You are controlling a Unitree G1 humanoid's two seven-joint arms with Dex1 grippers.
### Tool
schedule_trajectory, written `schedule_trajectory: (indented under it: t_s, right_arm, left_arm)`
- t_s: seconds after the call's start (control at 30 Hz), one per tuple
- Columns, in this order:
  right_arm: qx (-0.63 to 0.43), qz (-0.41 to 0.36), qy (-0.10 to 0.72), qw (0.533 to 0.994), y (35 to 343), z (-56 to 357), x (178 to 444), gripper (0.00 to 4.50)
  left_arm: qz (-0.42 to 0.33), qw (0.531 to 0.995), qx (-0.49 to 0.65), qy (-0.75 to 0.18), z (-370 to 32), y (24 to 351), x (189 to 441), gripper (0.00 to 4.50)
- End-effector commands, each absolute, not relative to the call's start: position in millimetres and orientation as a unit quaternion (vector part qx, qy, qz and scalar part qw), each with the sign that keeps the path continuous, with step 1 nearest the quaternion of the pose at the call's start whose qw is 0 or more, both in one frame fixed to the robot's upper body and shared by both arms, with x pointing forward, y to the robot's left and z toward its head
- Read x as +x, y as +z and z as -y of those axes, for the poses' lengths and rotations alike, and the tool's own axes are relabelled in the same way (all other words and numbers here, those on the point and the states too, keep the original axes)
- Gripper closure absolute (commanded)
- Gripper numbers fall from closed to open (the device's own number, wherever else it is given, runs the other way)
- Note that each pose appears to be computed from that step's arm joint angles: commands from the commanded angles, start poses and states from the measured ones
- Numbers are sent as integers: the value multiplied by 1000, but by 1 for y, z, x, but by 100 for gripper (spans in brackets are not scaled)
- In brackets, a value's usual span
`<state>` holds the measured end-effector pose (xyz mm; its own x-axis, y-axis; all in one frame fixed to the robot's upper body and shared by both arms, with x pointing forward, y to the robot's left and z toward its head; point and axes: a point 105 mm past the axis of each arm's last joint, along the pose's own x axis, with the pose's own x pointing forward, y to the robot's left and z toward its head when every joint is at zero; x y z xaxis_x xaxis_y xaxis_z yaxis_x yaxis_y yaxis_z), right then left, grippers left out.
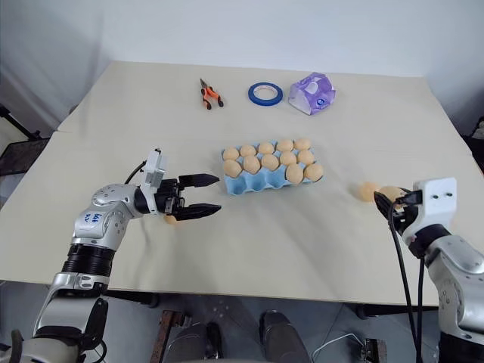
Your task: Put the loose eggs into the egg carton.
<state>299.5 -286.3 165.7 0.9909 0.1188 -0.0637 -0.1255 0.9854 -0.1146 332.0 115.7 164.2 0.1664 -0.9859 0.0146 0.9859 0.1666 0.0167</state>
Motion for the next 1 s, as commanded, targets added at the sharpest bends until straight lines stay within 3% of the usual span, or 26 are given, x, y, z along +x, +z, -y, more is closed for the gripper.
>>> schedule_trajectory:
  t_s: [0.03, 0.27, 0.63, 1.0]
  right_arm:
    - [-76, 10, 104, 992, 197, 258, 309, 251]
    - [-73, 23, 190, 979, 214, 197, 332, 251]
    - [-66, 11, 280, 958, 200, 110, 369, 251]
    - [-96, 6, 299, 950, 189, 90, 401, 251]
  left_arm:
    - [32, 763, 7, -646, -115, 173, 330, 0]
    - [34, 767, 8, -641, -118, 171, 327, 0]
    - [35, 776, 11, -630, -122, 173, 328, 0]
    - [41, 784, 10, -620, -124, 173, 327, 0]
